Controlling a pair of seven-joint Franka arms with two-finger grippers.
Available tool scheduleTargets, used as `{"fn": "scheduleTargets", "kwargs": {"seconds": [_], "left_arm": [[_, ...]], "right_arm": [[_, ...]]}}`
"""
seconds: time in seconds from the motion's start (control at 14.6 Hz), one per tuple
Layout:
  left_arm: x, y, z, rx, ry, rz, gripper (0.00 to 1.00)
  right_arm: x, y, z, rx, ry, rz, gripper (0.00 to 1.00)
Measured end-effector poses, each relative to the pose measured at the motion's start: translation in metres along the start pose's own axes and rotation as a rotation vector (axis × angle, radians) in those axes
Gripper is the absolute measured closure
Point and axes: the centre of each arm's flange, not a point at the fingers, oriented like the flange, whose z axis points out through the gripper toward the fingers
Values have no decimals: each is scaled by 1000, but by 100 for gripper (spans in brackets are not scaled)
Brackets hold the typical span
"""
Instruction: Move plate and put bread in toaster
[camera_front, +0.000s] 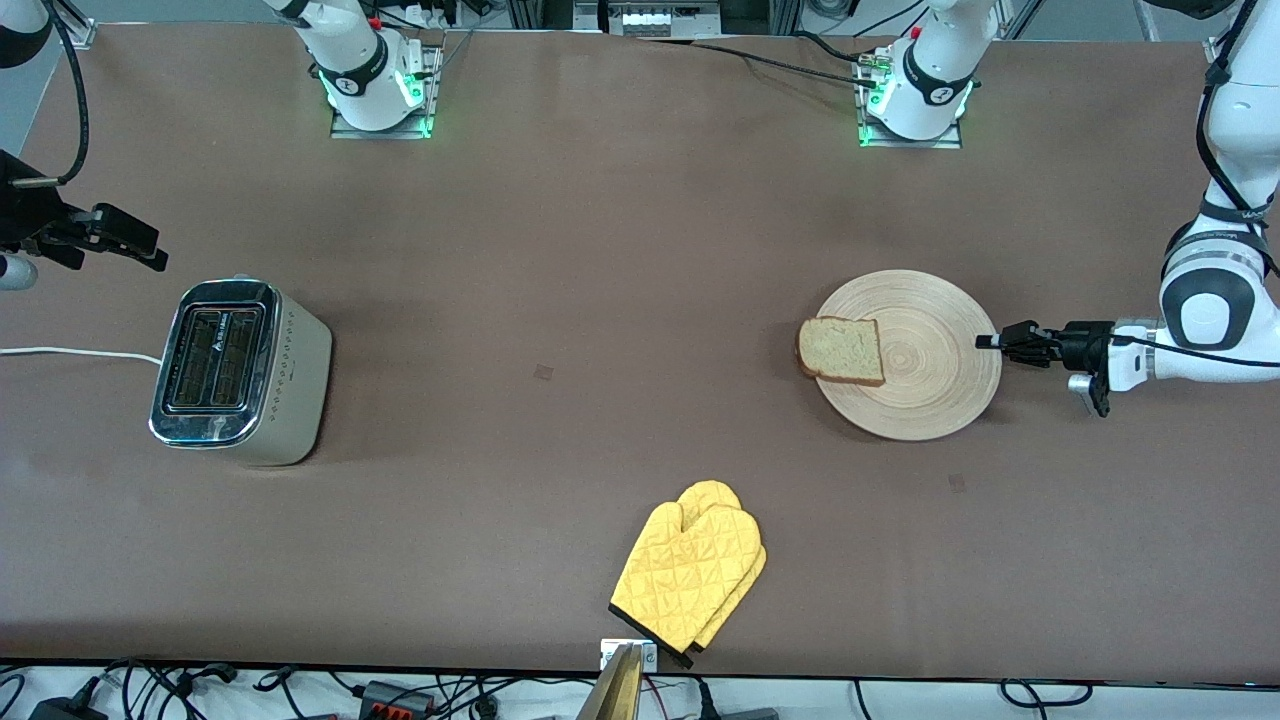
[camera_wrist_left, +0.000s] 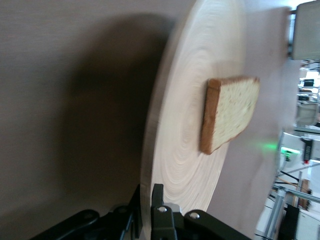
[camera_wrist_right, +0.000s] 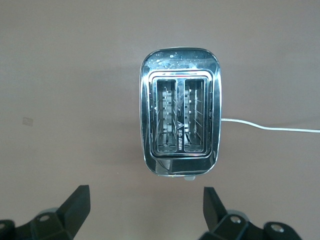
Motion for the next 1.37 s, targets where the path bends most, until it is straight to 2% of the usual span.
{"fn": "scheduleTargets", "kwargs": {"seconds": [0.27,0.62,0.82,0.96,1.37], "left_arm": [[20,28,23,-116,15,-74,91],[57,67,100,-286,-8,-158,91],[79,98,156,-315,-51,-218,91],[94,126,188,-356,-45,-233,91],[120,190,292,-331,22,-281,91]], "right_arm": [[0,0,0,0,0,0,0],[0,0,1,0,-1,0,0],[1,0,2,0,-3,0,0],[1,0,2,0,-3,0,0],[6,-1,15,1,-25,-7,0]]}}
